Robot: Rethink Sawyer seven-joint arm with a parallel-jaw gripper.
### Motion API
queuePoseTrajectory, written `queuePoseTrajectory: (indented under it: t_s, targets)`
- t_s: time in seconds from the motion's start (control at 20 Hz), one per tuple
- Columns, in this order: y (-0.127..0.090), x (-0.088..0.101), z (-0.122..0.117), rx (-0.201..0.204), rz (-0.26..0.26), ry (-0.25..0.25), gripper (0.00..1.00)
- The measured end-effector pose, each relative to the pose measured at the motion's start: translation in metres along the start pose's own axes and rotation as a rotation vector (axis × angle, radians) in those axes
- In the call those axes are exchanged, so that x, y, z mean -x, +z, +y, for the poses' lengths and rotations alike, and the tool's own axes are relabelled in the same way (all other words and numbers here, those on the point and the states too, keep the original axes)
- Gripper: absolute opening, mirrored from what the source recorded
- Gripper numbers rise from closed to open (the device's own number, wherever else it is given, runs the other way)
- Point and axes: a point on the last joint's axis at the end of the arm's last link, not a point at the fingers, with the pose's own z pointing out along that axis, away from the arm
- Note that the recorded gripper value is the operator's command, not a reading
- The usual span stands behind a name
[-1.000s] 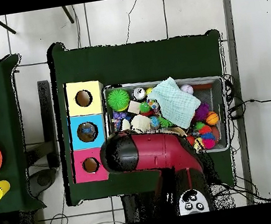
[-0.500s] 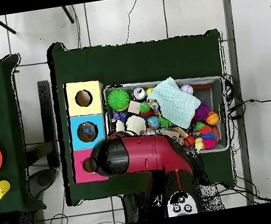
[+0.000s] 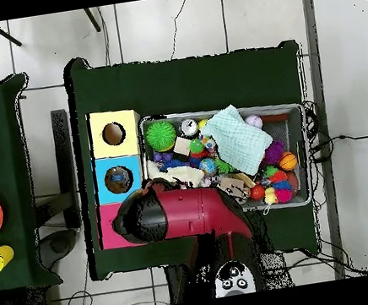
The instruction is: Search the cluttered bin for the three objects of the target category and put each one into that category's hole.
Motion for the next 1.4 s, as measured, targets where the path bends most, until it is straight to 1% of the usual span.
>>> queuePoseTrajectory:
  t_s: [0.2,0.45,0.65,0.7,0.75,0.8,0.95,1.0,1.2,1.3,1.35,1.4]
  targets:
    - [0.001,0.001,-0.003,0.002,-0.007,0.008,1.0]
    - [0.004,-0.002,-0.009,0.001,0.004,0.019,1.0]
    - [0.01,-0.004,-0.027,-0.001,0.021,0.053,1.0]
    - [0.013,-0.003,-0.037,-0.003,0.027,0.072,1.0]
    - [0.014,-0.002,-0.041,-0.003,0.029,0.08,1.0]
    - [0.018,-0.001,-0.049,-0.005,0.035,0.094,1.0]
    - [0.031,-0.003,-0.062,-0.011,0.059,0.117,1.0]
    - [0.034,-0.004,-0.063,-0.011,0.063,0.119,1.0]
    - [0.062,-0.008,-0.07,-0.013,0.104,0.129,1.0]
    - [0.071,-0.008,-0.072,-0.012,0.116,0.134,1.0]
    - [0.079,-0.005,-0.074,-0.009,0.125,0.138,1.0]
    - [0.083,-0.004,-0.074,-0.007,0.127,0.139,1.0]
